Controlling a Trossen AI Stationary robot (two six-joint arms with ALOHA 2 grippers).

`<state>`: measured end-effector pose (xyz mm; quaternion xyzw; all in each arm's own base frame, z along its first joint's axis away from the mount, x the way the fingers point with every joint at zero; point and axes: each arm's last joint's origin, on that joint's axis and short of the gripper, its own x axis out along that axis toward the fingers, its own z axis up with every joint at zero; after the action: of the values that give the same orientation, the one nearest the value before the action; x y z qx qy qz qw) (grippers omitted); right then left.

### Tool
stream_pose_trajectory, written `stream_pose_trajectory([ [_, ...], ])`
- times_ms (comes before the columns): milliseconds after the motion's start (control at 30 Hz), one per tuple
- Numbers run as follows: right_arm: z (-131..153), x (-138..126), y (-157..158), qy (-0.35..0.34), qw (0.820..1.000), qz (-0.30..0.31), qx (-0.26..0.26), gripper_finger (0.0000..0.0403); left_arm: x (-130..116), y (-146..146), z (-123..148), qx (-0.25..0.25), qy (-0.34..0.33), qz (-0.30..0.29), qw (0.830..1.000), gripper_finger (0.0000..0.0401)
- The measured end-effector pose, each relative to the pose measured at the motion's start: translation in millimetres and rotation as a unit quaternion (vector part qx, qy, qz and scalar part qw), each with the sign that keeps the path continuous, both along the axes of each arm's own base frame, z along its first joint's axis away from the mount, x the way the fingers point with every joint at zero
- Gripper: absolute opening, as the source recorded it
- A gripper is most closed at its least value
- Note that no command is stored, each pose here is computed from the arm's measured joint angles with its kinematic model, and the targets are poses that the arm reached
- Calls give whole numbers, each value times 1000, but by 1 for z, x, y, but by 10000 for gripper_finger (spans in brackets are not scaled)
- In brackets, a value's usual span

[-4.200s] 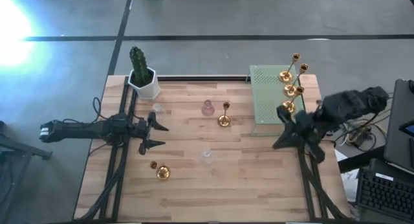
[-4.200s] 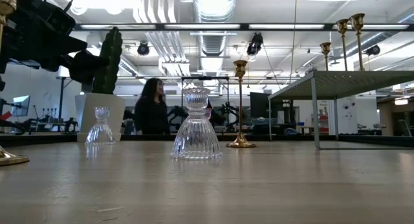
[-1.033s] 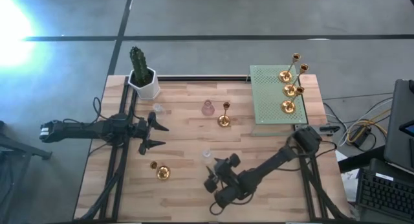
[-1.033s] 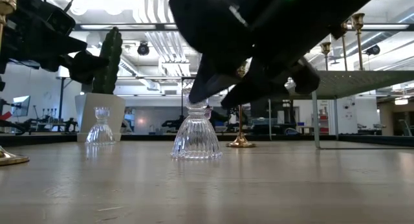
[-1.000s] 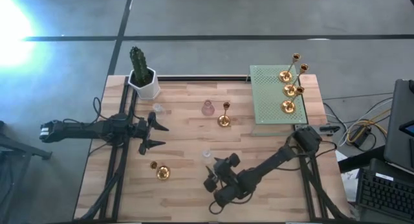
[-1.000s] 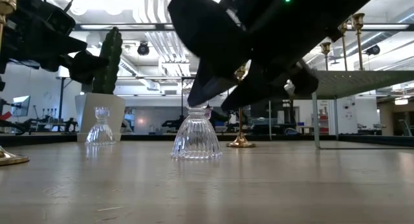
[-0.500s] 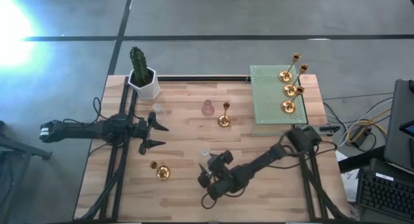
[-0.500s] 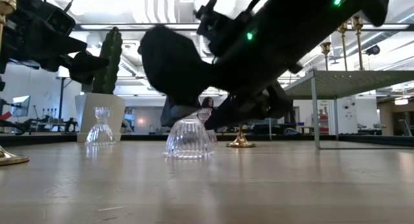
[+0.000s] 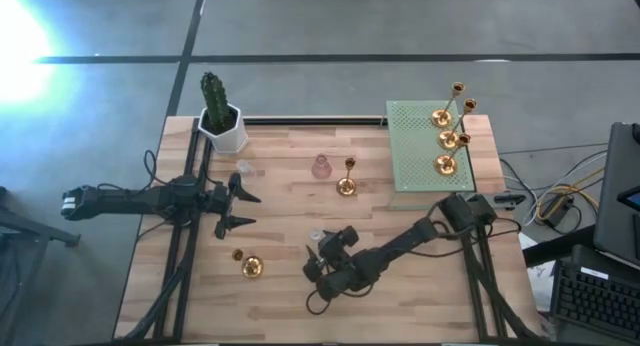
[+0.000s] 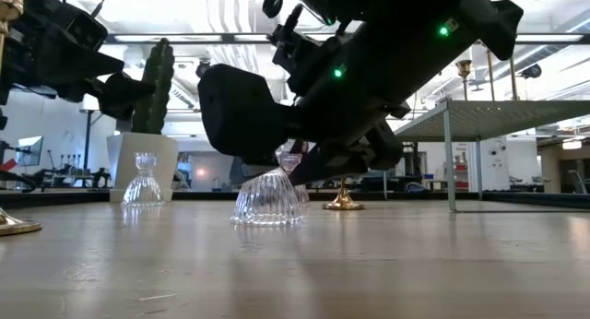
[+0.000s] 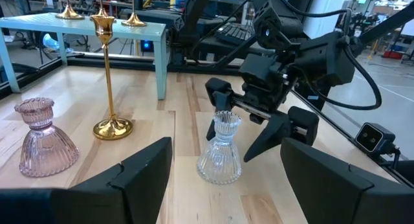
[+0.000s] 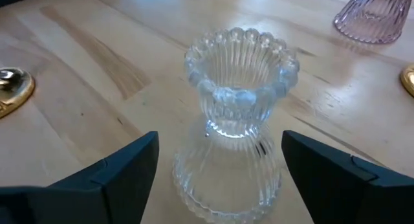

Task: Pick & Place candle stick holders
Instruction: Put the bottom transparent glass candle holder on the shelf

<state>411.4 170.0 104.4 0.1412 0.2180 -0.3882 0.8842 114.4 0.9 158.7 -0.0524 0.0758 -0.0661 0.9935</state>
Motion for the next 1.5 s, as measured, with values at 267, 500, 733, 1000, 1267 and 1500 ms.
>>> stream_pose_trajectory([
  [267,2,5,-4,-9,1000,-1,-1,332,0,0,0,0,0,0,1000,294],
  [500,3,9,-16,-21,999,-23,9,326,0,0,0,0,0,0,1000,294],
  [733,3,11,-23,-15,999,-28,5,323,0,0,0,0,0,0,1000,294],
  [1000,2,11,-23,-21,999,-34,13,264,0,0,0,0,0,0,1000,294],
  [1267,3,11,-24,-40,998,-49,27,172,0,0,0,0,0,0,1000,294],
  [1500,7,11,-24,-47,997,-52,25,119,0,0,0,0,0,0,1000,294],
])
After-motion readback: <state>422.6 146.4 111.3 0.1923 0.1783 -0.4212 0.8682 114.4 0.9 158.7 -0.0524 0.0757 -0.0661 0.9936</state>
